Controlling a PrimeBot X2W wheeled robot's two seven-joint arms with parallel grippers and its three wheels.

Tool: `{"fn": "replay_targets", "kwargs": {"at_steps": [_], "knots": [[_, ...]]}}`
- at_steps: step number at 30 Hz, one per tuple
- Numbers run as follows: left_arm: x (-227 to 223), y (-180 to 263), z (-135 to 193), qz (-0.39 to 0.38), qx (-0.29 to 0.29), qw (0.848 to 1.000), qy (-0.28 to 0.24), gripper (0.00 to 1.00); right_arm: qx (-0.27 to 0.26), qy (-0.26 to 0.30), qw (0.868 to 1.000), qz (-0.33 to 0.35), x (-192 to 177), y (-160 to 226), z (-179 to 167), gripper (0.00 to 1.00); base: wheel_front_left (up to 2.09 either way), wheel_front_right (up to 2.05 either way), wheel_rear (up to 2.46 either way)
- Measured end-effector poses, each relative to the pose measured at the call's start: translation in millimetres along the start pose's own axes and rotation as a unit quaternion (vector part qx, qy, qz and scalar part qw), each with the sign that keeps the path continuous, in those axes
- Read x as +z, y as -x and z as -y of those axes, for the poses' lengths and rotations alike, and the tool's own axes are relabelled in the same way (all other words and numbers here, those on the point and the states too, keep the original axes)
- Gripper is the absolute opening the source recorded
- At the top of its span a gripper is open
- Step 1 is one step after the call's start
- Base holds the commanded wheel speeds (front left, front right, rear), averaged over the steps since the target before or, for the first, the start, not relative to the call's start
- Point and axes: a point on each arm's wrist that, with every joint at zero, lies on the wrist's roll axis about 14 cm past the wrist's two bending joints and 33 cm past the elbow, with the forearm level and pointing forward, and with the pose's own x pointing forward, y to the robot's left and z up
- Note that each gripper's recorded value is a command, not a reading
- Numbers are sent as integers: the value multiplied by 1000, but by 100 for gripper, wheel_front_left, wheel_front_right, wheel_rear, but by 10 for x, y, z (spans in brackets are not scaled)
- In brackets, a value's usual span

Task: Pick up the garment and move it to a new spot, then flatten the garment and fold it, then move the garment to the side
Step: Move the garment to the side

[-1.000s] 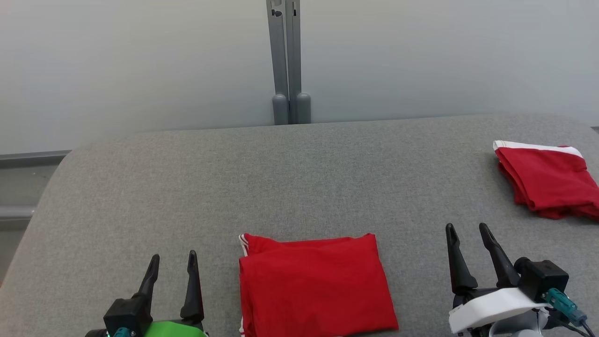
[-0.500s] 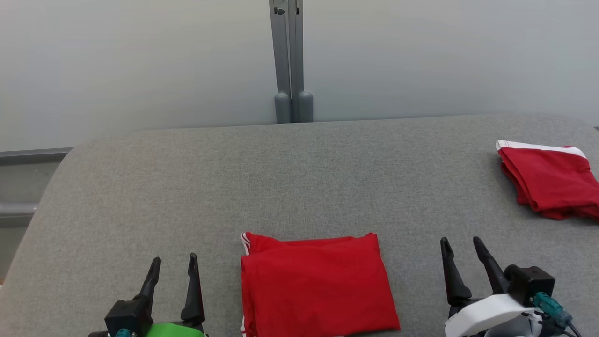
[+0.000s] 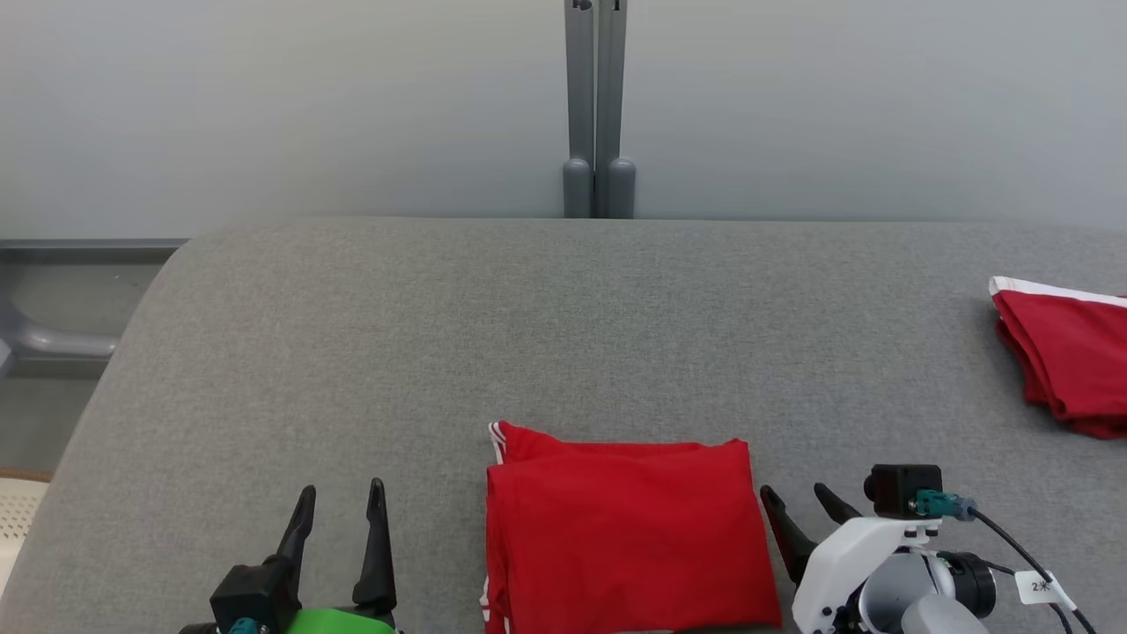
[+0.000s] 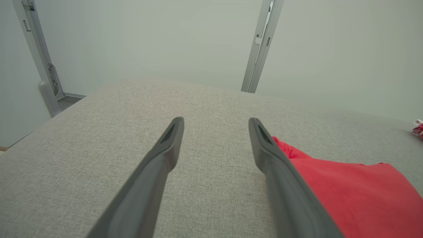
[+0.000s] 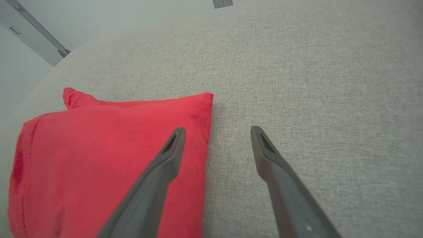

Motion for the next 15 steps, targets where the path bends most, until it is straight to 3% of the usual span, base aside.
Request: {"fn": "replay_targets", "kwargs": {"at_steps": [15], "knots": [[1,170,-290,2,51,999,4,100,42,-6,989,-139,-503,-247,-208,100,0,0,0]]}}
